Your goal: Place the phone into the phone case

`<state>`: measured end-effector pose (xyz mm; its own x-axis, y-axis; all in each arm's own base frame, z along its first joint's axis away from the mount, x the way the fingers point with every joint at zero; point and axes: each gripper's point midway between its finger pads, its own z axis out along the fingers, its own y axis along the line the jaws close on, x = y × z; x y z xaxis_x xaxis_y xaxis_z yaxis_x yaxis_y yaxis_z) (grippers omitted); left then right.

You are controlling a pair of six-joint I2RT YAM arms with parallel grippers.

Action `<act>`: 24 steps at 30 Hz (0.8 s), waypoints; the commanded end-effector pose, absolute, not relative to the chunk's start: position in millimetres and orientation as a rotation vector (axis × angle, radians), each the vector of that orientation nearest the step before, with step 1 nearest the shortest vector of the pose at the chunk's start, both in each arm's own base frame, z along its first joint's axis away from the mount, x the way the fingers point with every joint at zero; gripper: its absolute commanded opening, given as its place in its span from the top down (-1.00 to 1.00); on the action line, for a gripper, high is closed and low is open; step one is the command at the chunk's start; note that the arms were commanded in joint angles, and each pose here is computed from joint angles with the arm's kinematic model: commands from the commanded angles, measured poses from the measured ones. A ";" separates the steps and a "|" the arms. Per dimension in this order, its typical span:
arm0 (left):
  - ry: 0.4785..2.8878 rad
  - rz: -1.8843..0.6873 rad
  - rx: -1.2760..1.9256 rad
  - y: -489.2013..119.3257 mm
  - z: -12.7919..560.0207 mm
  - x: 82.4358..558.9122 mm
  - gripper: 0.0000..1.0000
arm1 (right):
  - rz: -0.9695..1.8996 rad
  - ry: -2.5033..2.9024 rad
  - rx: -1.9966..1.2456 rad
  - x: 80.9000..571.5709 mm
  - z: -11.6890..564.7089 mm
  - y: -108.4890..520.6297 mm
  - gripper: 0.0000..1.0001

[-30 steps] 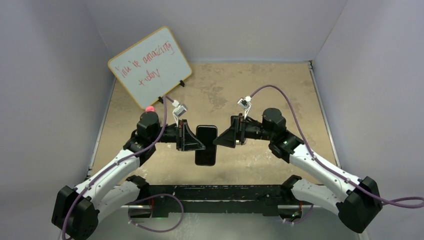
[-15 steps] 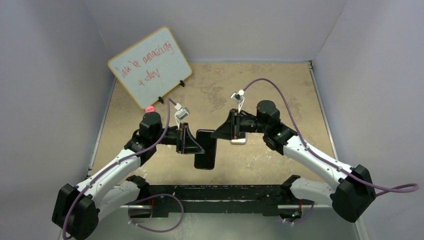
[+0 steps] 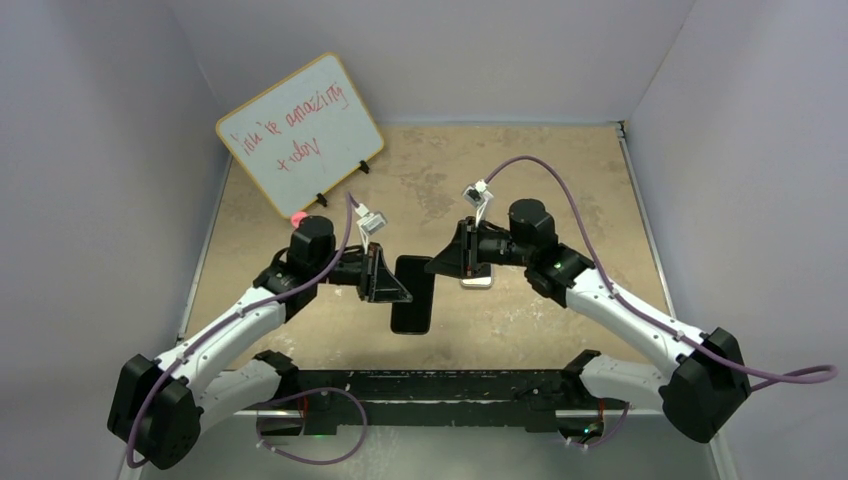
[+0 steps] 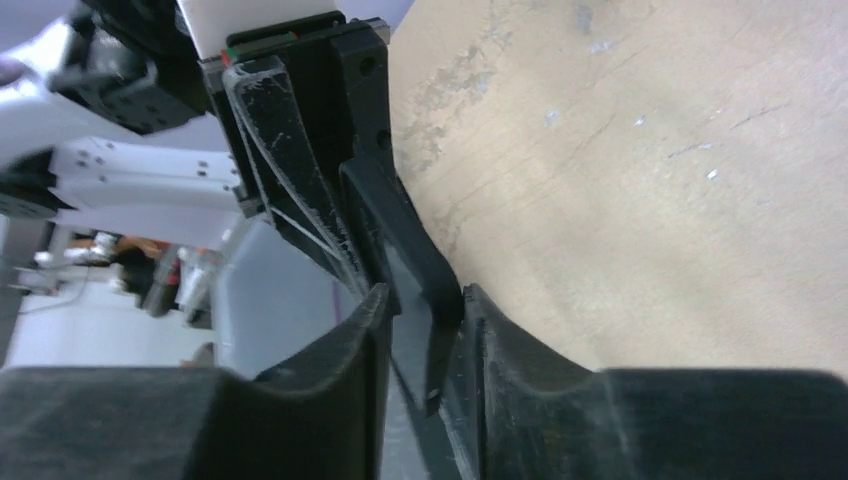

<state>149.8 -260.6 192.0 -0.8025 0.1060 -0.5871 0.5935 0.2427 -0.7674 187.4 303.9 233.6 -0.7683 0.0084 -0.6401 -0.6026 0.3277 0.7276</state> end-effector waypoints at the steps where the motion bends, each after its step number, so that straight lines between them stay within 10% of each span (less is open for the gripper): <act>1: 2.028 -1.571 0.456 -260.3 209.1 166.9 1.00 | 1.542 1.948 -0.554 178.4 263.6 306.0 0.14; 7: 1.852 -1.648 0.389 -261.7 246.7 168.5 1.00 | 1.621 1.972 -0.524 162.5 238.5 301.5 -0.35; 24: 1.772 -1.676 0.331 -263.0 253.0 176.4 1.00 | 1.826 1.952 -0.519 149.6 223.6 315.8 0.07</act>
<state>171.0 -262.6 227.5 -0.8019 -0.1961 -0.5643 0.5328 0.1926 -0.8240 154.9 310.2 210.0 -0.8539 0.0128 -0.5202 -0.5128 0.1490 0.8455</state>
